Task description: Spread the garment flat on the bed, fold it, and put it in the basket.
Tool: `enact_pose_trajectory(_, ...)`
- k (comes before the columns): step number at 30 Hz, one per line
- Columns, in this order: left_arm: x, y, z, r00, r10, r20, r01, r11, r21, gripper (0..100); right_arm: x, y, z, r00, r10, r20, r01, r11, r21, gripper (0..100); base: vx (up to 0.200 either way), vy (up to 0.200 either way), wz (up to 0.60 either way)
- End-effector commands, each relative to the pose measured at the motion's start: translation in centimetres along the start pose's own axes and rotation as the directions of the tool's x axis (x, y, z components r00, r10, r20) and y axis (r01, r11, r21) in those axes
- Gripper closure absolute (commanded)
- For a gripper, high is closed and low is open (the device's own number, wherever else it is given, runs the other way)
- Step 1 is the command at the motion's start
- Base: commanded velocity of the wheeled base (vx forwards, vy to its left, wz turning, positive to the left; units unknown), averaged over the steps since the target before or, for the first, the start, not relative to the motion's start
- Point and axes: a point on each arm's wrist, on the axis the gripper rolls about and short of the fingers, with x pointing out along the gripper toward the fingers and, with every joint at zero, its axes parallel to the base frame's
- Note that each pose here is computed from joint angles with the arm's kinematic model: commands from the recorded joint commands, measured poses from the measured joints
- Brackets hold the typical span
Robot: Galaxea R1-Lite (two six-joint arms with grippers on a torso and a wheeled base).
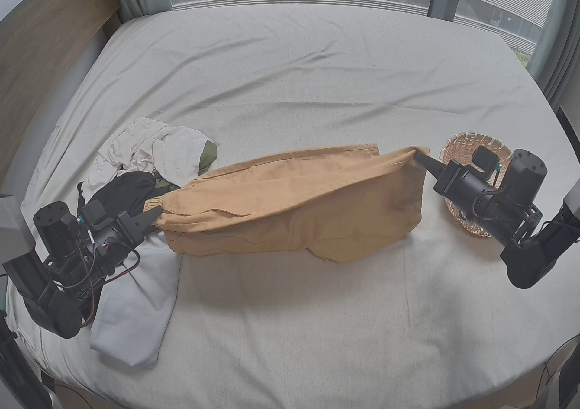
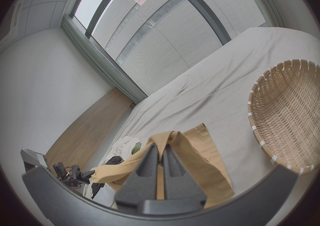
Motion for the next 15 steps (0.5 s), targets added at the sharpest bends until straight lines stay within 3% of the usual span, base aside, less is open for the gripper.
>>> enact_pose_trajectory(1,0.9,0.7,-0.4,1.0,0.017,-0.005,-0.017,1.0,-0.018,100,1.2,-0.6,-0.2,1.0,-0.002,0.002,0.002,1.0,-0.001,100,0.0,0.0,0.0)
enact_pose_trajectory(15,2.9,2.0,-0.5,0.999,0.032,0.012,-0.031,0.999,-0.021,100,4.5,-2.2,-0.4,1.0,-0.014,-0.006,0.014,1.0,0.004,100,0.0,0.0,0.0)
